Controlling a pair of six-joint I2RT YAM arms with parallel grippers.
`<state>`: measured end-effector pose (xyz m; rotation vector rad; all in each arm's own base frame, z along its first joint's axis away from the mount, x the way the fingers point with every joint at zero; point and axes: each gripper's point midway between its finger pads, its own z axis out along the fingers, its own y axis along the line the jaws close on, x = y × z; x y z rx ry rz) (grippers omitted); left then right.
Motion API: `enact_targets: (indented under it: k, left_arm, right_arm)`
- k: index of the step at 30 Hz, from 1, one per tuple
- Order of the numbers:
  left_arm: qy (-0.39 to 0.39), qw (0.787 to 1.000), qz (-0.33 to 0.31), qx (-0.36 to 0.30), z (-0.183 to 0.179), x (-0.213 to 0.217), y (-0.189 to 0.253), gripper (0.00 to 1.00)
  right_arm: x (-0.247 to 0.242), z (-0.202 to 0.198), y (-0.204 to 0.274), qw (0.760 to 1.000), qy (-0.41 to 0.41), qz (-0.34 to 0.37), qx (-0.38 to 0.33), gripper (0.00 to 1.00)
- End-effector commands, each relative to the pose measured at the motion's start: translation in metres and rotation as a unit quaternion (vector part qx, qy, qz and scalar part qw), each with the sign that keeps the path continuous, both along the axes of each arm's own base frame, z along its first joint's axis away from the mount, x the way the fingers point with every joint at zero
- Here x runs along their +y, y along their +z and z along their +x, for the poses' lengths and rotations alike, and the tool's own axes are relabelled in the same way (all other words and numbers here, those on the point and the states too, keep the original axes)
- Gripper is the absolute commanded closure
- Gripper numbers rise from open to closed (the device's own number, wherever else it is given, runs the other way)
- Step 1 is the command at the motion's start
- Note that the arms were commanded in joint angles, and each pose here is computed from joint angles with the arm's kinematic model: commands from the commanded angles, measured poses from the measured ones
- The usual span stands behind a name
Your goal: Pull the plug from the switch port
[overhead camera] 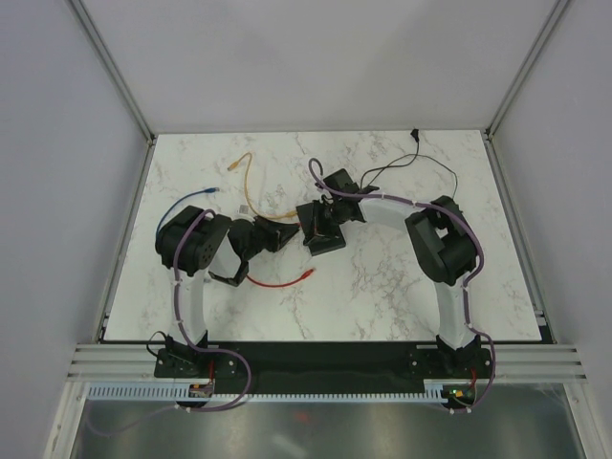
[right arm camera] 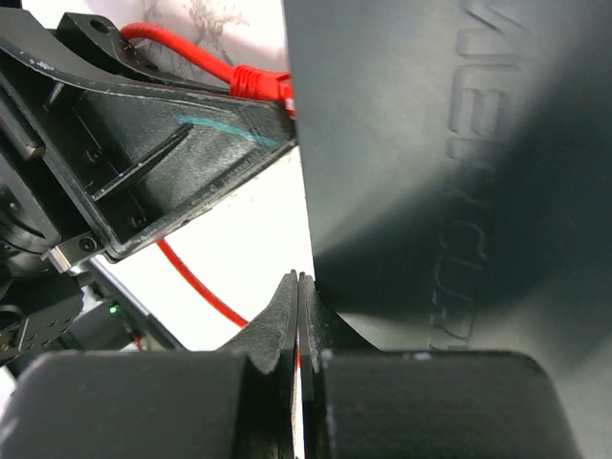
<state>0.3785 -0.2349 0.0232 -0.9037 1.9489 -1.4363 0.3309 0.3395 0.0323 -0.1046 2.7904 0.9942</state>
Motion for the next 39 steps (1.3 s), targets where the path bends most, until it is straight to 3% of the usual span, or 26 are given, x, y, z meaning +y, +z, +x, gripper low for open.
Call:
enact_targets:
  k: [1, 18, 28, 33, 39]
  left_arm:
    - [0.026, 0.998, 0.033, 0.046, 0.007, 0.023, -0.024, 0.98]
    - [-0.025, 0.993, 0.092, 0.065, -0.007, 0.037, -0.025, 0.98]
    - [-0.075, 0.995, 0.068, 0.011, -0.001, 0.018, 0.001, 0.97]
    - [-0.061, 0.998, 0.033, -0.001, -0.001, 0.007, 0.019, 0.68]
    - [-0.031, 0.998, 0.022, 0.042, -0.006, -0.003, 0.010, 0.55]
  right_arm:
    - [-0.047, 0.000, -0.036, 0.996, -0.040, -0.070, 0.042, 1.00]
    - [-0.052, 0.023, -0.008, 0.998, -0.041, -0.048, -0.003, 1.00]
    - [-0.039, 0.031, 0.008, 1.000, -0.008, -0.016, -0.019, 0.99]
    - [-0.034, 0.032, 0.009, 1.000, -0.009, -0.011, -0.016, 0.98]
    - [-0.036, 0.040, 0.016, 0.999, -0.017, -0.029, -0.039, 0.97]
